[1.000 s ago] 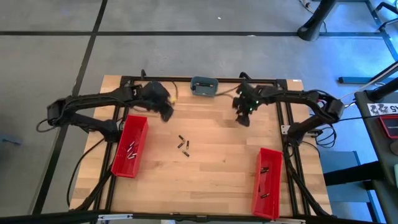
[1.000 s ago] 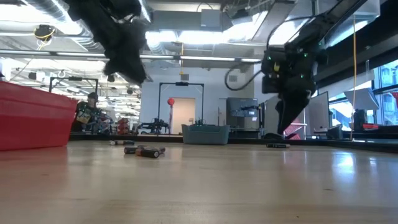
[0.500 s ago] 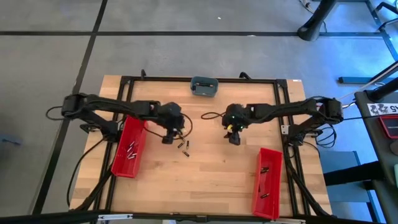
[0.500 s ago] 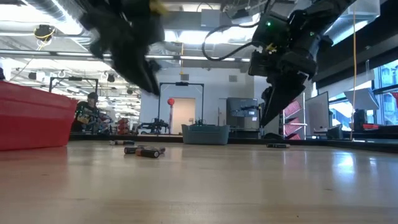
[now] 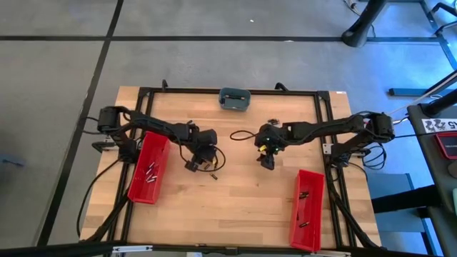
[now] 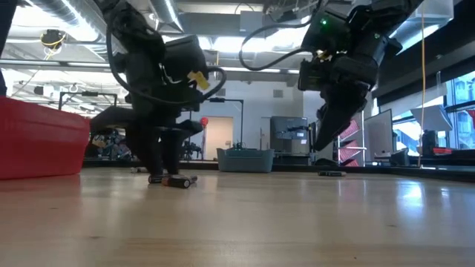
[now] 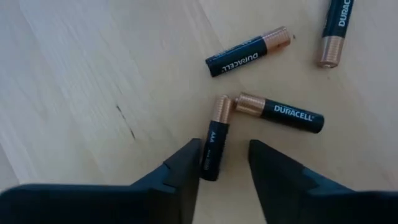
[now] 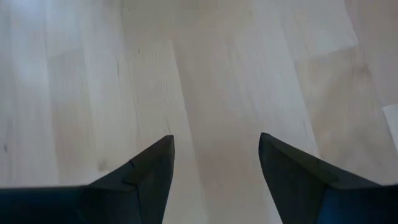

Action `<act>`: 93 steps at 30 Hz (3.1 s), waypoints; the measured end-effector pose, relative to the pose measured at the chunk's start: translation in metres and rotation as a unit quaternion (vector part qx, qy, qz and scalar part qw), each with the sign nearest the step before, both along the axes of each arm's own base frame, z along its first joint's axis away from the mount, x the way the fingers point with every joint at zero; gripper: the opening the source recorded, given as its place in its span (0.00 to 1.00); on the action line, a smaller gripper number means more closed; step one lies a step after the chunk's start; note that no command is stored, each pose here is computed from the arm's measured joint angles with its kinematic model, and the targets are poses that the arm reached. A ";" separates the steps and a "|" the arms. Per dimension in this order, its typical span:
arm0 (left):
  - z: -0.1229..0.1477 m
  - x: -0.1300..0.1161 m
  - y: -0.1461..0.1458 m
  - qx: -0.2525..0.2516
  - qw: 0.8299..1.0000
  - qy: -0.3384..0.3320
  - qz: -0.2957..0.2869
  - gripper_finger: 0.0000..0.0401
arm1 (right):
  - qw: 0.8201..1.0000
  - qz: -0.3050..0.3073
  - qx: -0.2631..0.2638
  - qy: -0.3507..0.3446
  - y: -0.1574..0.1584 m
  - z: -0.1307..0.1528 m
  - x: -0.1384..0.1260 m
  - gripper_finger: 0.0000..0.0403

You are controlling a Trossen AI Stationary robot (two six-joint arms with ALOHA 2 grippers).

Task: Sort batteries
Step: Put the small brown battery into the right red bin

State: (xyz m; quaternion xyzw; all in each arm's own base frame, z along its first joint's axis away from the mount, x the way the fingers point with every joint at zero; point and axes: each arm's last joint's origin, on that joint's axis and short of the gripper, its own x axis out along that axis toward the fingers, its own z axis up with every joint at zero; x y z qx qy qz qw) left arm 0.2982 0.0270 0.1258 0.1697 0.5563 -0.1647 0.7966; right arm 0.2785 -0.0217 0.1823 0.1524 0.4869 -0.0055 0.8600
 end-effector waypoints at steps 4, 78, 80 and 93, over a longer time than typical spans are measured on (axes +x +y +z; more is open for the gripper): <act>-0.002 0.000 0.002 -0.017 0.998 0.005 0.059 0.18 | 0.999 -0.033 0.021 0.006 0.000 0.000 0.000 0.58; 0.135 -0.008 0.028 -0.233 0.785 -0.365 0.443 0.37 | 0.971 -0.008 0.048 -0.235 0.012 0.248 -0.098 0.07; 0.134 -0.008 0.028 -0.231 0.787 -0.360 0.444 0.36 | 0.982 -0.012 0.112 -0.149 0.032 0.231 -0.116 0.07; 0.134 -0.009 0.028 -0.212 0.794 -0.365 0.438 0.36 | 0.976 -0.023 0.176 0.125 0.147 0.067 -0.162 0.07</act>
